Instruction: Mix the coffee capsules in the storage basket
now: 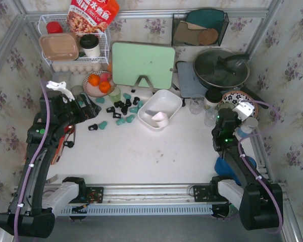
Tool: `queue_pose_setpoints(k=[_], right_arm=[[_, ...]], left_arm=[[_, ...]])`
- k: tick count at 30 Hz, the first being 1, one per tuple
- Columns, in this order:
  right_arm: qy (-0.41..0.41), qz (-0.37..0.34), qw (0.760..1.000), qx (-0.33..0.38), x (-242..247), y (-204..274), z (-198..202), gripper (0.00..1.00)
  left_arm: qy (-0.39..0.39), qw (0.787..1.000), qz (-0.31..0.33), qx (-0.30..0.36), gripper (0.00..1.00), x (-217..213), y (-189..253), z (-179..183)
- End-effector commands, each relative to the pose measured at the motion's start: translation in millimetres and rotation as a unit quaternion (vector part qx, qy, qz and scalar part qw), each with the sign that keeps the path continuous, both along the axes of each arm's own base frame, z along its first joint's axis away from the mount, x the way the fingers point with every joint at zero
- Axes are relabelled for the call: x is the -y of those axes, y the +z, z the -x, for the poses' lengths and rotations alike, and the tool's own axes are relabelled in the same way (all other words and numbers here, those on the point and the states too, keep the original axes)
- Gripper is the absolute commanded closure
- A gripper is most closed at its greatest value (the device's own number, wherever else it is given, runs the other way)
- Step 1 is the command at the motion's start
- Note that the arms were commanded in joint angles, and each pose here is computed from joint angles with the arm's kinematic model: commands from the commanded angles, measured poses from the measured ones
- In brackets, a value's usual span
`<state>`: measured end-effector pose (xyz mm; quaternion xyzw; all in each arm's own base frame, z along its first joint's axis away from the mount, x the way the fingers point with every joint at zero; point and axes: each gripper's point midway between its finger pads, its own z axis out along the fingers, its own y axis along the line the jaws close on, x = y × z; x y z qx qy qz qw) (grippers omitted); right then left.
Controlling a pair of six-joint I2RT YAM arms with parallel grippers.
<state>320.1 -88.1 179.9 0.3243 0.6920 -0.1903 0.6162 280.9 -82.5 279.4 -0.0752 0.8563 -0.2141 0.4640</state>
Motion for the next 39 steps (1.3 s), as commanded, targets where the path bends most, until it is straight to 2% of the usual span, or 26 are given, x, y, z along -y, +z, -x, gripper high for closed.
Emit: queue_pose_setpoints(k=[1,5,9,15,21,31,35,39], right_arm=[[-0.042,-0.019,0.999,-0.003,13.8,-14.8,11.8,1.0],[-0.034,-0.081,0.996,-0.03,15.0,-55.6,13.8,1.0],[-0.026,-0.128,0.991,-0.029,12.4,-80.7,15.9,1.0],[-0.019,-0.143,0.989,-0.046,12.5,-97.2,10.3,0.99],[-0.014,-0.131,0.991,-0.02,14.0,-79.5,13.0,1.0],[0.017,-0.085,0.996,0.03,13.4,0.9,8.2,1.0],[0.036,-0.1,0.994,0.008,5.5,-6.0,8.2,1.0],[0.045,-0.108,0.992,-0.036,0.5,-35.8,11.1,1.0]], left_arm=[[-0.007,1.0,0.013,0.011,0.0,4.8,6.3,-1.4],[-0.011,1.0,0.017,0.01,0.0,6.4,6.6,-0.4],[-0.009,1.0,0.015,0.012,0.0,5.3,7.2,0.1],[-0.007,1.0,0.013,0.015,0.0,4.2,8.1,0.7],[-0.006,1.0,0.013,0.016,0.0,3.9,8.3,0.2],[-0.007,1.0,0.014,0.016,0.0,4.6,8.7,0.8],[-0.007,1.0,0.013,0.017,0.0,4.1,9.0,0.9],[-0.006,1.0,0.013,0.019,0.0,4.0,10.0,1.6]])
